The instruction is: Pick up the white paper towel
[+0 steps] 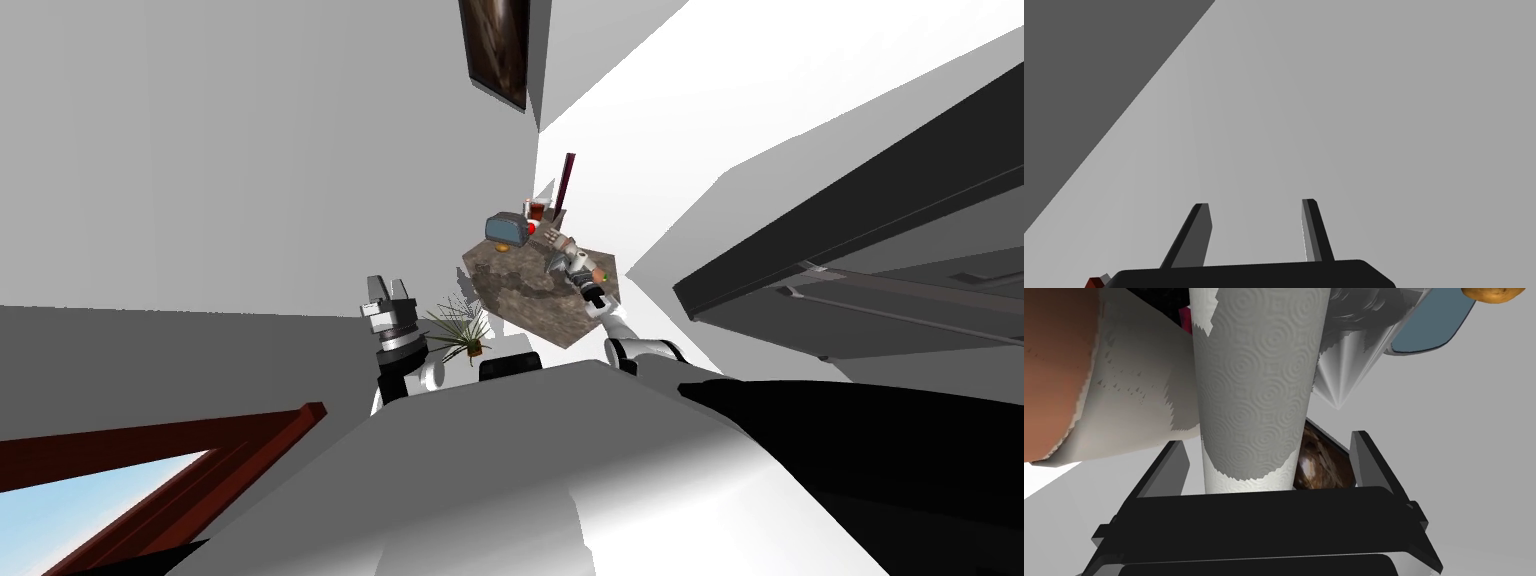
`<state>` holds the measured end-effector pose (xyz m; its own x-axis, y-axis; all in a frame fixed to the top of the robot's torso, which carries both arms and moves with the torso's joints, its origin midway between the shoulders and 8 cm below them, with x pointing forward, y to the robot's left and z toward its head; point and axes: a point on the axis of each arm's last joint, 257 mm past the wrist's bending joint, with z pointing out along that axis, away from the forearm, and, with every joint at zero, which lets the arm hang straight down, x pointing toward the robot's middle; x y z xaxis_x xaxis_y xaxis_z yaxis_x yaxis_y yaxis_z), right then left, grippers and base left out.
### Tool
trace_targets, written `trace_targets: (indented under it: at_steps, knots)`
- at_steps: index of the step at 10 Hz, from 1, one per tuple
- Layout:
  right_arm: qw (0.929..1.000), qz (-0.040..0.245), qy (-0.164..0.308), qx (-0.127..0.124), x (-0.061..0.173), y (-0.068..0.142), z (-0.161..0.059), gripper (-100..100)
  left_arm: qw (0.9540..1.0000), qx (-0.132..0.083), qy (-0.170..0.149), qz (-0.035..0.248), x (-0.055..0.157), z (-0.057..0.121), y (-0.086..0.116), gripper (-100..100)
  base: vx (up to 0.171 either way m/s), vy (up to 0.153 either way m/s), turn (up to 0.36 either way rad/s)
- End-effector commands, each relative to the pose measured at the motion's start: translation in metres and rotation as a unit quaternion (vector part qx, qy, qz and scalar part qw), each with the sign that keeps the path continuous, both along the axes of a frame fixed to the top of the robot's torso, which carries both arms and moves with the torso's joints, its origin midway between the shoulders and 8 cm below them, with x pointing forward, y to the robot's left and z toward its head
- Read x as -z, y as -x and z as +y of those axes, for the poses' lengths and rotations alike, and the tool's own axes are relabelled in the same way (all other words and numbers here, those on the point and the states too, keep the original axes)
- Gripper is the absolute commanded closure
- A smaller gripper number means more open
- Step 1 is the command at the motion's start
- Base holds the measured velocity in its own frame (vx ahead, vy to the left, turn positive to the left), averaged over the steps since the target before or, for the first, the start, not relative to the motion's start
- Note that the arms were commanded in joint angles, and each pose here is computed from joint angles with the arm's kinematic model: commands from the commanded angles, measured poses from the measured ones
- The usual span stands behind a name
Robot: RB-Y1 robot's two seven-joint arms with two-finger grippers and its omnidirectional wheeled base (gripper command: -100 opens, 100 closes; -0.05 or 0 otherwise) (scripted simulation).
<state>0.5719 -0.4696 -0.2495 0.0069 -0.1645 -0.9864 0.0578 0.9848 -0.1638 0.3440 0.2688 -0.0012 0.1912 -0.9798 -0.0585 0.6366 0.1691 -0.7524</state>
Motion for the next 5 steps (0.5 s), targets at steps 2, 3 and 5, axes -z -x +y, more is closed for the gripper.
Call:
trace_targets:
  at_steps: [2, 3, 5]
  knots:
    - [1.0, -0.003, 0.0, -0.005, -0.006, -0.015, 0.005, -100, 1.0, 0.0, 0.0, 0.0, 0.0, 0.0, 0.0, 0, -0.032, 0.01, -0.041]
    - [1.0, 0.007, -0.003, -0.001, 0.003, -0.012, 0.003, -100, 1.0, 0.0, 0.0, 0.0, 0.0, 0.0, 0.0, 0, -0.001, 0.0, 0.014]
    - [0.9998, -0.009, 0.007, -0.015, -0.02, -0.033, 0.012, -100, 1.0, 0.0, 0.0, 0.0, 0.0, 0.0, 0.0, 0, -0.039, 0.011, -0.114]
